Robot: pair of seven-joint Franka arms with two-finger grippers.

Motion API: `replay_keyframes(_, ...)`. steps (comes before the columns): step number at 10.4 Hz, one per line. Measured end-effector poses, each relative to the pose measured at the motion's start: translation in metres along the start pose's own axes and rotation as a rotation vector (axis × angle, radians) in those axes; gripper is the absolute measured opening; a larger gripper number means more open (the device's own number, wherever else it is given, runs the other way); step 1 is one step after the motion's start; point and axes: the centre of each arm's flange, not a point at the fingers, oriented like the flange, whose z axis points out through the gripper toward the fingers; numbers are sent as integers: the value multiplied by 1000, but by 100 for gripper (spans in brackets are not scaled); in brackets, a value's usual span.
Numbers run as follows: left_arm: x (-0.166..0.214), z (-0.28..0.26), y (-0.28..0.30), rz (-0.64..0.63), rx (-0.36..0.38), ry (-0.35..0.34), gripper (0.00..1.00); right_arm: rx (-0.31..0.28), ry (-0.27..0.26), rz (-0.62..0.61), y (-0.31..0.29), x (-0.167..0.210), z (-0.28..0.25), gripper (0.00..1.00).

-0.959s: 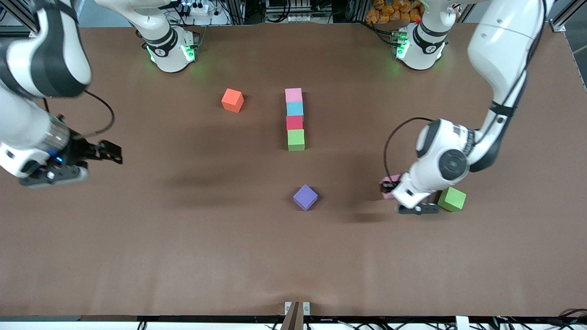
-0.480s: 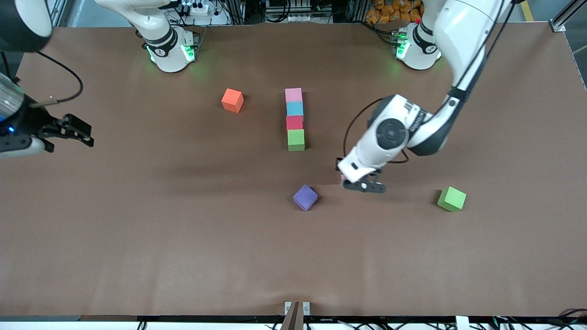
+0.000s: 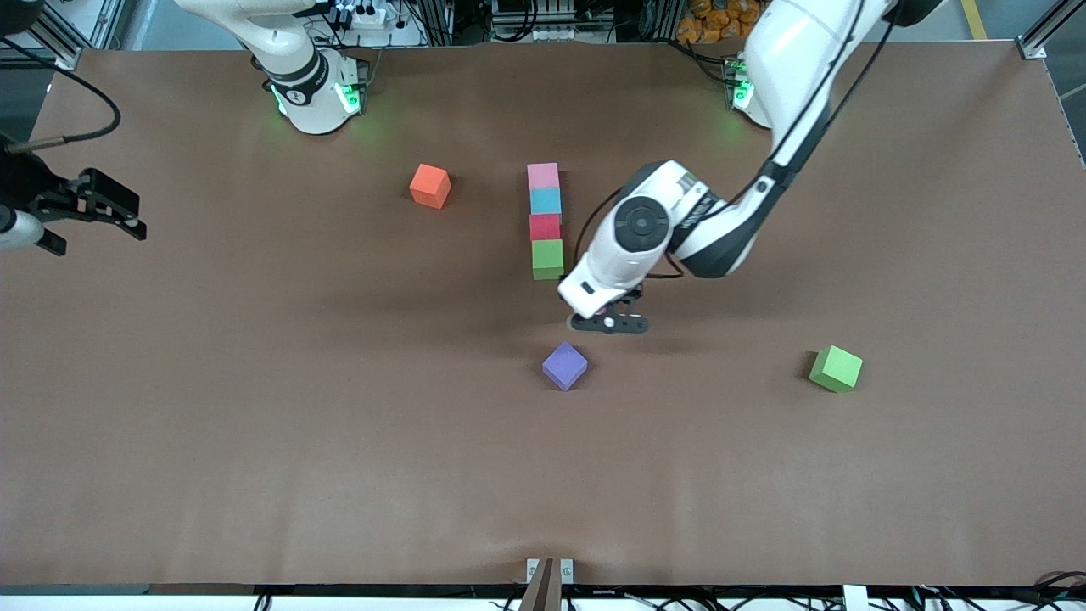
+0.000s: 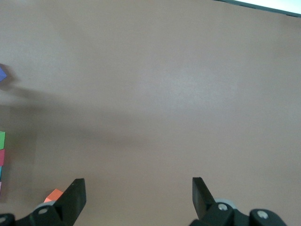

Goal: Arrange blocks into number 1
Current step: 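Carry the pink block with the left gripper and place it after green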

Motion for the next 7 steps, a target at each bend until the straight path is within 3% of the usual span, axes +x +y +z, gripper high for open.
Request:
replay_keyframes(3, 1, 22, 20, -5, -11, -16, 61, 3, -19, 15, 1, -2, 1, 100)
replay_keyframes(7, -15, 54, 38, 28, 6, -39, 61, 0, -6, 48, 4, 3, 5, 100)
